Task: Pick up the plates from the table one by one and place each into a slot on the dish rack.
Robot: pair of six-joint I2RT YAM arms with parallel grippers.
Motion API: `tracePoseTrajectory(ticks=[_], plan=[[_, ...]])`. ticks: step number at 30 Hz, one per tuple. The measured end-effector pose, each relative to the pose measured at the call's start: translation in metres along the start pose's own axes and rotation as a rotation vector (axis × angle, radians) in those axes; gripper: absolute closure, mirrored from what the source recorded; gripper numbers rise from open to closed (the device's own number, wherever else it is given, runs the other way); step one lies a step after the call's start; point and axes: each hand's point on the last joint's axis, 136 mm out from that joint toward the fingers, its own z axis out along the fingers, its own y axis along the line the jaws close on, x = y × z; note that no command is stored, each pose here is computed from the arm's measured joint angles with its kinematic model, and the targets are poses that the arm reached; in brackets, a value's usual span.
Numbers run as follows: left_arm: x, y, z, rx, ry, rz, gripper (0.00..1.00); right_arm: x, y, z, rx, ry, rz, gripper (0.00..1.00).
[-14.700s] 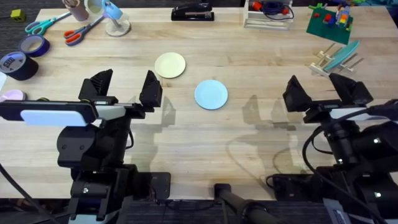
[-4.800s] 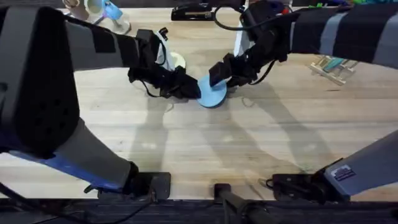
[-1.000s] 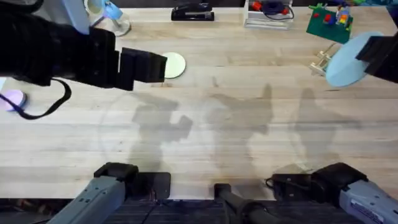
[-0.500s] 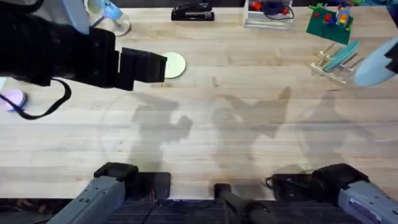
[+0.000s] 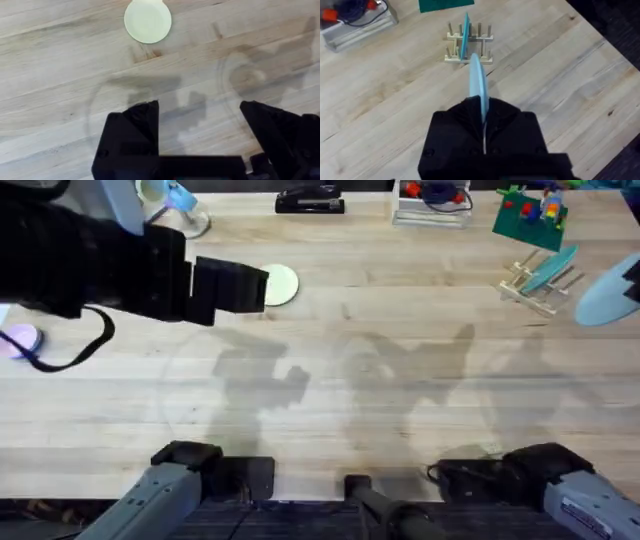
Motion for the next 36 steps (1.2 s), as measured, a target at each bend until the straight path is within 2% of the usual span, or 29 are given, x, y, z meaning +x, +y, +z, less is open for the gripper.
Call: tracePoseTrajectory(ticks=[11, 27, 36], plan=[[0.000, 0.000, 0.000, 0.000, 0.000, 0.000, 0.008, 0.000, -0.002, 0.005, 0.024, 0.010, 0.005, 0.972], [0.000, 0.000, 0.000, 0.000, 0.000, 0.000, 0.007, -0.015, -0.005, 0.051, 0.164, 0.051, 0.024, 0.972], [0.000, 0.000, 0.000, 0.000, 0.000, 0.000, 0.007, -0.018, -0.001, 0.063, 0.179, 0.055, 0.024, 0.972]])
